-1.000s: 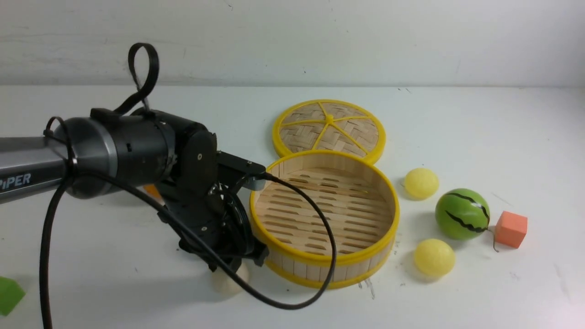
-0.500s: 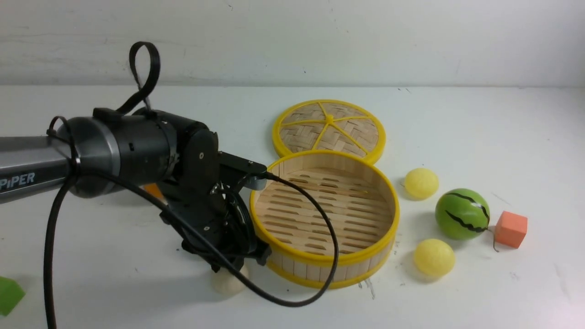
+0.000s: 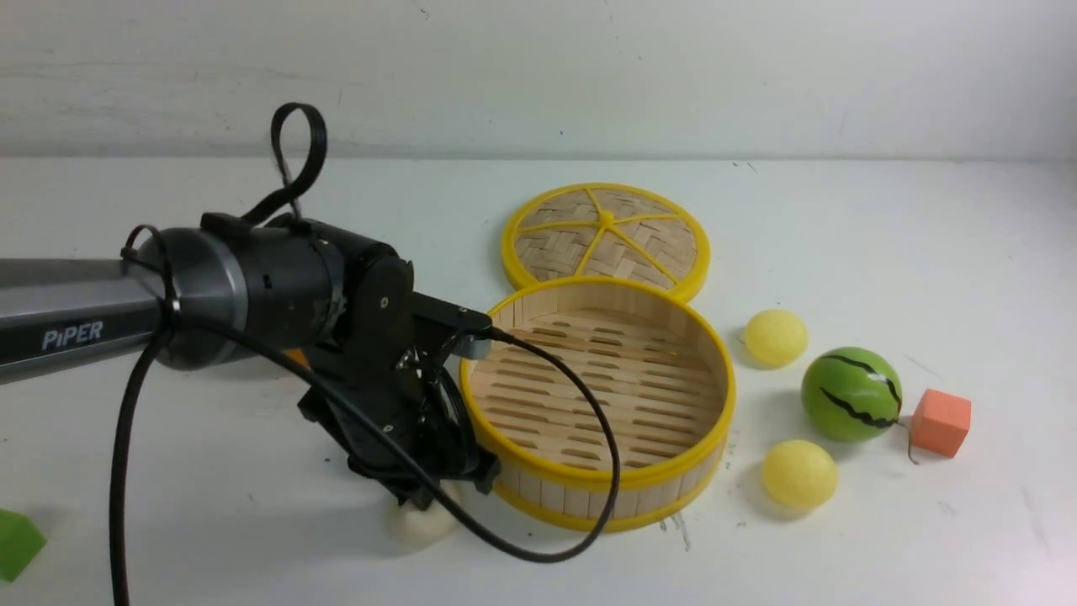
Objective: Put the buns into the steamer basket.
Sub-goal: Use the left arm to grab a steamed stuffed bun, then use the left arm to put the steamed stuffed bun into the steamer
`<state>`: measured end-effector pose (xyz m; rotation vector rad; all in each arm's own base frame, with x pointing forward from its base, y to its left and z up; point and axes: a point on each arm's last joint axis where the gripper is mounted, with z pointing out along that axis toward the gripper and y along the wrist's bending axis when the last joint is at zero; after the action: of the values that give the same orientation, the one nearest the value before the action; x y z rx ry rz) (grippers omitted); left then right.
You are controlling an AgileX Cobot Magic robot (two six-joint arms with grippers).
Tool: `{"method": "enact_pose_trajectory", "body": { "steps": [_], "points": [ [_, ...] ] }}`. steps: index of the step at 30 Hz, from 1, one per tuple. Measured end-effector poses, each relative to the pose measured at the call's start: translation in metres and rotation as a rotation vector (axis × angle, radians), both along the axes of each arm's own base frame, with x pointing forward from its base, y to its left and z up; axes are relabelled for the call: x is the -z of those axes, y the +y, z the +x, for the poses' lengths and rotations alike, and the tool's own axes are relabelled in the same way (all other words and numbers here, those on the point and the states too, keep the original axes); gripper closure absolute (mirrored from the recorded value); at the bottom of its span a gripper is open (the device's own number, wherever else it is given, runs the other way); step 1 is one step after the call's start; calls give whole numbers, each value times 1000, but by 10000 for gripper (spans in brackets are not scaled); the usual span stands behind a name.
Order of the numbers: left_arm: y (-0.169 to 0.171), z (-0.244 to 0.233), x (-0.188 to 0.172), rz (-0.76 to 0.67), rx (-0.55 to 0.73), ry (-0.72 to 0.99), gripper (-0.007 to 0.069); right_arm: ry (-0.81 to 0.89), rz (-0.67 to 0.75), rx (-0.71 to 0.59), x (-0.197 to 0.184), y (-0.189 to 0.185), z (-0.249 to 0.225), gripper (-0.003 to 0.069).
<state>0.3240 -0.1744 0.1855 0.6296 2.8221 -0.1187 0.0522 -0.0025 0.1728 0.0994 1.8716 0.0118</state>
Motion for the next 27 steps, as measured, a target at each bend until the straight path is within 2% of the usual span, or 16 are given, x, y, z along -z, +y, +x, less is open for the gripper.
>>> {"method": "enact_pose_trajectory", "body": {
  "steps": [3,6,8,11,13,17,23,27],
  "points": [
    [1,-2,-9,6,-4,17,638,0,0,0,0,0,0,418],
    [0,-8,-40,-15,1,-1,638,0,0,0,0,0,0,418],
    [-9,-14,-79,-66,40,-87,638,0,0,0,0,0,0,418],
    [-25,-16,-109,-130,95,-161,638,0,0,0,0,0,0,418],
    [-39,-14,-113,-160,131,-177,638,0,0,0,0,0,0,418],
    [-56,2,-98,-169,150,-159,638,0,0,0,0,0,0,418],
    [-73,30,-48,-123,154,-128,634,0,0,0,0,0,0,418],
    [-77,36,-28,-107,153,-103,589,0,0,0,0,0,0,418]
  ]
}}
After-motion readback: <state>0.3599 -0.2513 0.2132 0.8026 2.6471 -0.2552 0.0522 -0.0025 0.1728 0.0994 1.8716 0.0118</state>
